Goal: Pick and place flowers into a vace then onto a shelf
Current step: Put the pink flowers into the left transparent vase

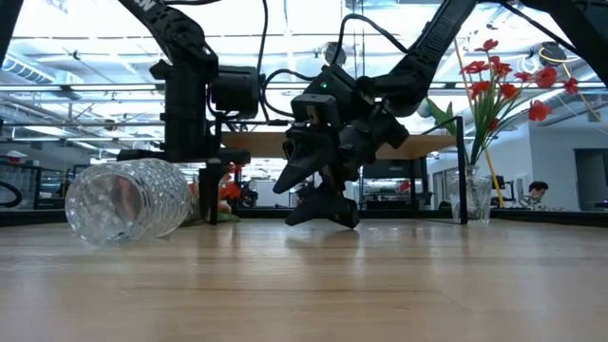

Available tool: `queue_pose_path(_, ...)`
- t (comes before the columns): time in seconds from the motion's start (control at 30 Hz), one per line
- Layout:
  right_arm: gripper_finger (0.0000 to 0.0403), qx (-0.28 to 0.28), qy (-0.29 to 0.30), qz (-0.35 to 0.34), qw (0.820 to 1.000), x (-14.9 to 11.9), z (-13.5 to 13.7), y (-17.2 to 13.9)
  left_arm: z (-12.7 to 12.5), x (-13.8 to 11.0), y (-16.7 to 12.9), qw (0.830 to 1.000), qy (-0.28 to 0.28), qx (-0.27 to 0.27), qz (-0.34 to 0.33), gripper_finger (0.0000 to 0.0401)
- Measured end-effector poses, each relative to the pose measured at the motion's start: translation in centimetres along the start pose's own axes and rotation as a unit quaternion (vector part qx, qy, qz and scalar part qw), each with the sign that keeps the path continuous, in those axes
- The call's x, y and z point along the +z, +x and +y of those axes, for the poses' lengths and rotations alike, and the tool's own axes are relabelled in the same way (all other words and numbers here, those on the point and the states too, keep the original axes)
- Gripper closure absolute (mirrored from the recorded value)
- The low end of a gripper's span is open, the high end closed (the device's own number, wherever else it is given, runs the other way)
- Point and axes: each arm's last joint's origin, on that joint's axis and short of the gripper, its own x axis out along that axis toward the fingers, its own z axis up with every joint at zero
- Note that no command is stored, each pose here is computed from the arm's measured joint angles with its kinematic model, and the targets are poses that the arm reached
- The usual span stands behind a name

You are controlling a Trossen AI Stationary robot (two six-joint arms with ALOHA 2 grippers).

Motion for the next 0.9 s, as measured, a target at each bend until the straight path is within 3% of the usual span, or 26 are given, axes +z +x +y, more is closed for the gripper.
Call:
queue_pose_path(0.2, 0.0195, -0.001, -0.004, 0.001, 1.0, 0.0, 0.0, 0.0, 0.0, -0.9, 2.7, 0.998, 0.025, 0.029, 0.05, 0.0136)
queue_pose_path(0.33, 0.0195, -0.001, 0.001, 0.0, 1.0, 0.0, 0.0, 0.1, -0.5, -1.7, 3.1, 0.998, 0.02, 0.035, 0.048, 0.0167)
queue_pose_path(0.5, 0.0195, 0.0, -0.002, 0.0, 1.0, -0.2, 0.2, 0.3, -0.8, -2.4, 2.3, 0.998, 0.048, 0.021, 0.024, 0.0258)
queue_pose_path(0.7, 0.0195, 0.002, -0.004, -0.003, 1.0, -0.2, 0.4, 0.4, -0.9, -2.7, 2.0, 0.997, 0.059, 0.007, 0.044, 0.0383)
queue_pose_path(0.9, 0.0195, 0.004, 0.012, -0.005, 1.0, -0.1, 0.4, 0.4, -1.1, -3.3, 1.5, 0.998, 0.048, -0.002, 0.034, 0.0372)
